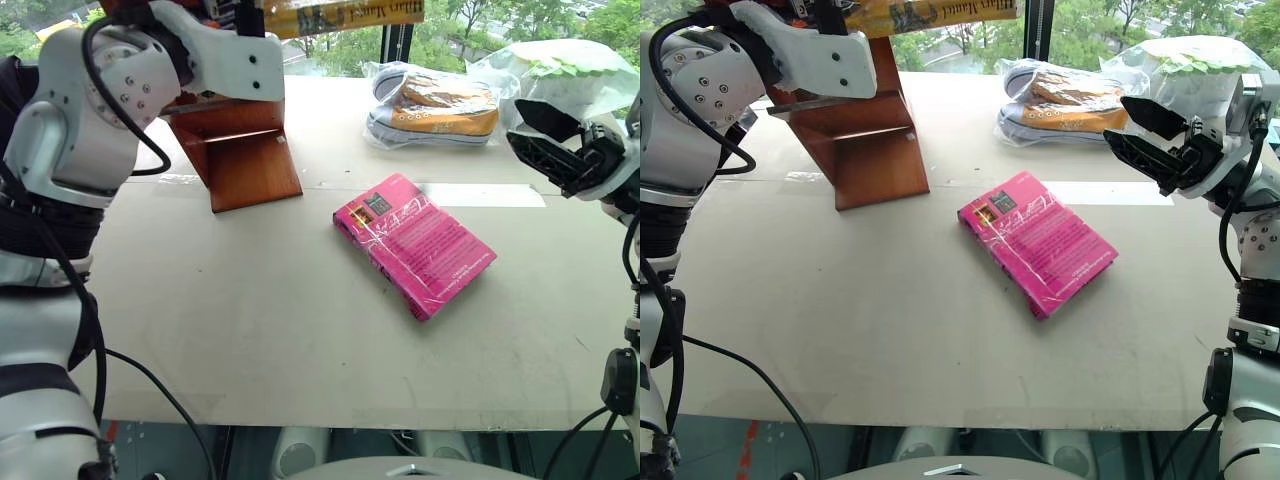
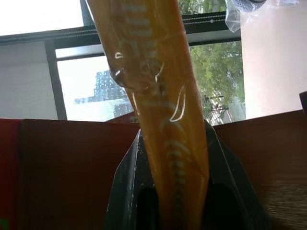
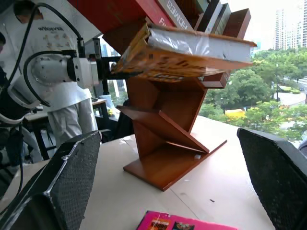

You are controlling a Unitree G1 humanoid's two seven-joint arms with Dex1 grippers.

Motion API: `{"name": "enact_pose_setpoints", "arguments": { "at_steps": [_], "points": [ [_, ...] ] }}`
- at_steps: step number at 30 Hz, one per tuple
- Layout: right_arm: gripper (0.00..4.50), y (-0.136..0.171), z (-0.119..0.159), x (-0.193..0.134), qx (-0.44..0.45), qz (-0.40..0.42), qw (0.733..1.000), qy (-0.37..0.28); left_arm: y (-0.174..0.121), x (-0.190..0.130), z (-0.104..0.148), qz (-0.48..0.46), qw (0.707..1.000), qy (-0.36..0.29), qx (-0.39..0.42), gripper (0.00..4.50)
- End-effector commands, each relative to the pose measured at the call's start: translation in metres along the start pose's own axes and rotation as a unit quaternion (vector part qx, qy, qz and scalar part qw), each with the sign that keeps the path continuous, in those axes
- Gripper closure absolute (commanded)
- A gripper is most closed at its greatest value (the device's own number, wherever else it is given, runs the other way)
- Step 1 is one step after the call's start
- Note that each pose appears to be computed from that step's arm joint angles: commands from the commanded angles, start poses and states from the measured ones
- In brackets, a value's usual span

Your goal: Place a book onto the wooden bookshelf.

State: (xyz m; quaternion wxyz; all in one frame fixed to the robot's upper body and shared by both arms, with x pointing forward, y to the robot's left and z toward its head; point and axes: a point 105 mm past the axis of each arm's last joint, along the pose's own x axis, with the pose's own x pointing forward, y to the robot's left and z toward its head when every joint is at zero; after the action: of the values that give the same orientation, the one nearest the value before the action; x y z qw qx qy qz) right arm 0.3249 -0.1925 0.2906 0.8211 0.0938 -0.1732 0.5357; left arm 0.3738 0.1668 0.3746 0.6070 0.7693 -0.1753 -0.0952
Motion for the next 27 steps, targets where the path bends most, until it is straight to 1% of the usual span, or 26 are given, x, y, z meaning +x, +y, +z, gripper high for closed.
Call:
{"name": "enact_pose_setpoints", "arguments": {
  "at_steps": [1, 7, 11, 17, 20, 24, 26, 27],
  "points": [
    [0.00, 0.006, 0.018, 0.002, -0.013, 0.014, 1.000, -0.025, 0.024, -0.011, -0.016, 0.031, 0.999, 0.036, 0.015, 4.27],
    [0.00, 0.006, 0.012, 0.001, -0.007, 0.016, 1.000, -0.016, -0.004, -0.017, -0.041, -0.039, 0.994, 0.102, -0.004, 4.27],
    [0.00, 0.006, 0.008, 0.000, -0.008, 0.014, 1.000, -0.008, -0.018, -0.022, -0.045, -0.071, 0.989, 0.125, -0.030, 4.27],
    [0.00, 0.005, 0.006, -0.001, -0.008, 0.015, 1.000, -0.006, -0.022, -0.030, -0.053, -0.090, 0.982, 0.161, -0.038, 4.27],
    [0.00, 0.004, 0.005, -0.001, -0.008, 0.015, 1.000, -0.004, -0.024, -0.033, -0.057, -0.096, 0.980, 0.174, -0.027, 4.27],
    [0.00, 0.003, 0.003, -0.001, -0.009, 0.015, 1.000, -0.001, -0.028, -0.035, -0.057, -0.103, 0.977, 0.182, -0.030, 4.27],
    [0.00, 0.002, 0.003, -0.002, -0.009, 0.014, 1.000, -0.001, -0.030, -0.037, -0.059, -0.109, 0.975, 0.189, -0.037, 3.27],
    [0.00, 0.002, 0.003, -0.002, -0.009, 0.014, 1.000, 0.000, -0.032, -0.039, -0.060, -0.113, 0.974, 0.193, -0.040, 3.04]
  ]
}}
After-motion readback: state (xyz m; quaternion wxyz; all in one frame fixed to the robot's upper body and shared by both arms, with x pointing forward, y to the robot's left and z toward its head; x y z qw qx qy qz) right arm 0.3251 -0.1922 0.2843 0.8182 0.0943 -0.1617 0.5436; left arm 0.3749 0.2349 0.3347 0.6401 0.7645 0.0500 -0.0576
